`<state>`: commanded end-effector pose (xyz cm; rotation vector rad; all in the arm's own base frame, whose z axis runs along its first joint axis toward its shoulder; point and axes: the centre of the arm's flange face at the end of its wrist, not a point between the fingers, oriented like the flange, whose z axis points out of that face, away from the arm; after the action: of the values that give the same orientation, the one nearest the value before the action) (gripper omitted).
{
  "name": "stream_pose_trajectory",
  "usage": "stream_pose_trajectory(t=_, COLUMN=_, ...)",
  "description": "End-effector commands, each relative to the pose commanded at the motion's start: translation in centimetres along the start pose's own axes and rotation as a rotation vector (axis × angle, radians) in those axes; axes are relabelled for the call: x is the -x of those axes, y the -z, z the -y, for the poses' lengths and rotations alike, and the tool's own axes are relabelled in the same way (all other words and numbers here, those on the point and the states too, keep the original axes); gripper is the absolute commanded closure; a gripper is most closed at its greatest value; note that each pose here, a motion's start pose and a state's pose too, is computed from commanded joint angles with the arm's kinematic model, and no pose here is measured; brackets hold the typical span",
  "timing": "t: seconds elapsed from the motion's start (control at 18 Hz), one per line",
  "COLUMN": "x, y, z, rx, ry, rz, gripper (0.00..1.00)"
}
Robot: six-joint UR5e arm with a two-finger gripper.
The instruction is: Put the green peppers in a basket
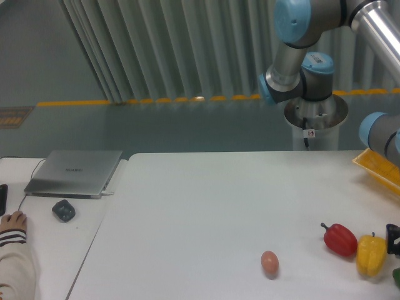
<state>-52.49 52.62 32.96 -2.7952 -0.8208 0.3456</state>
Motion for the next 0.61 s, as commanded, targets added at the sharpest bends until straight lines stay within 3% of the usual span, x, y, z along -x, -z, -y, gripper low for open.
stream_pose_trajectory(t=0.61, x=-1.3, y=-2.8, z=-0.3, rx=0.031, ry=0.059, rz=0.003, gripper=0.0)
